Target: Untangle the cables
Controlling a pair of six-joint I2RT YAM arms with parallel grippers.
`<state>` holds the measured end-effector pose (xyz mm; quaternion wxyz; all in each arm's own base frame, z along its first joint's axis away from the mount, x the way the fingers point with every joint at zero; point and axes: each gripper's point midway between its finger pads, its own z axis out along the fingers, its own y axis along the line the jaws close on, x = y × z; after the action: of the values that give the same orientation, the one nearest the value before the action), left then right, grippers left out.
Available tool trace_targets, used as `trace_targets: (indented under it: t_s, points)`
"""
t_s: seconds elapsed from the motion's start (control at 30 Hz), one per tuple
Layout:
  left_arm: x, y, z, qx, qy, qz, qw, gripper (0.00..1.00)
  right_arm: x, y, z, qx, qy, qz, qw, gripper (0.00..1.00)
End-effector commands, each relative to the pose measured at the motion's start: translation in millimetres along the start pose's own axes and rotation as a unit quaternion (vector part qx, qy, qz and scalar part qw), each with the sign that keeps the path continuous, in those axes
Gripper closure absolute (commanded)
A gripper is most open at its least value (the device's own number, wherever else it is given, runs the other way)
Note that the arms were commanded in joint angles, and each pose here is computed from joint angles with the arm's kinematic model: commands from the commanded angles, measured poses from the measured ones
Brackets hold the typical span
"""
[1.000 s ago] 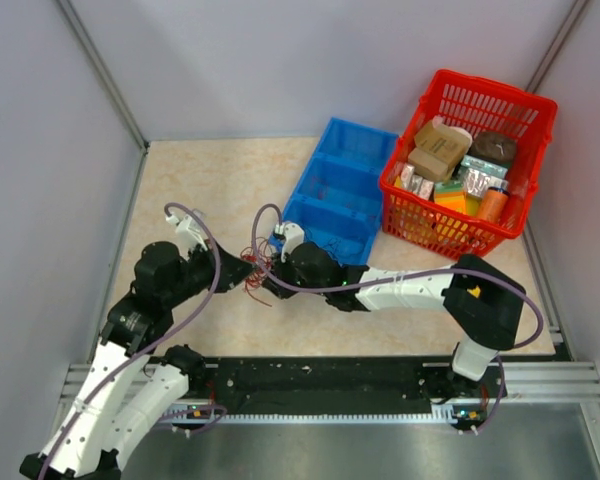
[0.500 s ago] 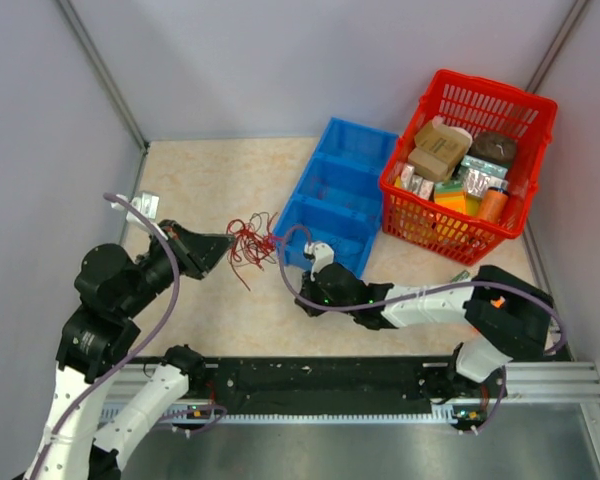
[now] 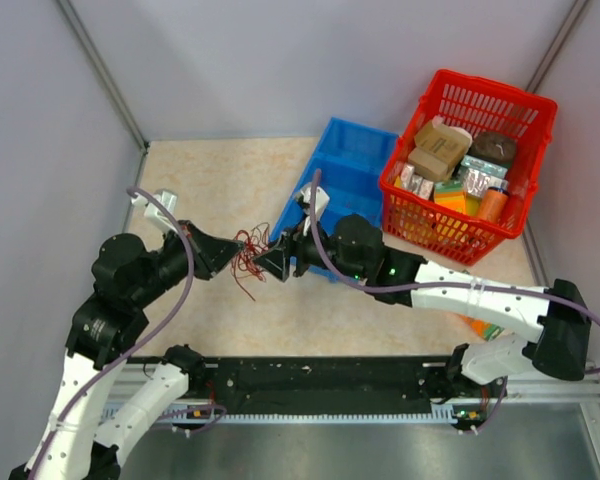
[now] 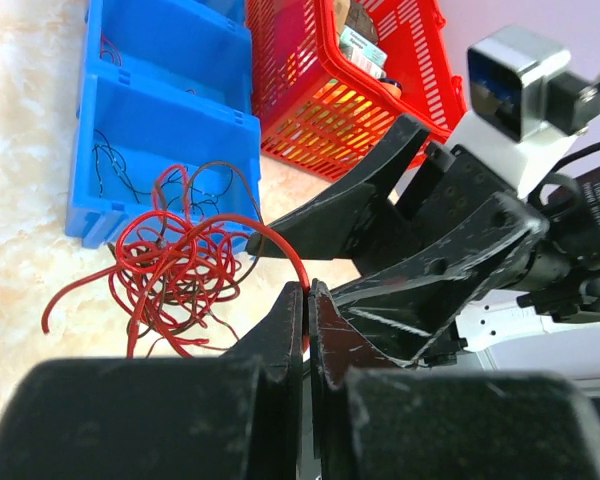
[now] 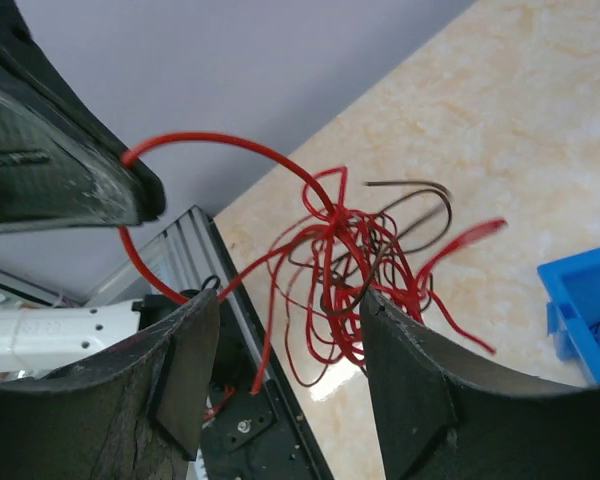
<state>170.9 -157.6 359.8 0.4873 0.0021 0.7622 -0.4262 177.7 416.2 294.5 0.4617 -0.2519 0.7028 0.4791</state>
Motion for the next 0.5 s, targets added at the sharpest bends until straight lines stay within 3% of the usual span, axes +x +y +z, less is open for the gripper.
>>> trace_targets:
  t_s: [0.0,0.23,0.47]
  points:
    - [-1.2,-5.6,-2.8,0.015,-0.005,0.009,1.0,1.0,-4.2,6.0,0.8,-0.001,0.019,0.025,1.0,0.43]
    - [0.6,-6.5,-0.9,0.021,-0.001,0.006,1.0,1.0,-17.8,-9.6,-8.6,0.051,0.006,0.062,0.997,0.39]
    - [1.8,-9.8,-1.0,0.031,0.001,0.004,1.0,1.0,-13.8,-19.1,0.7,0.064,0.01,0.091,0.994,0.5]
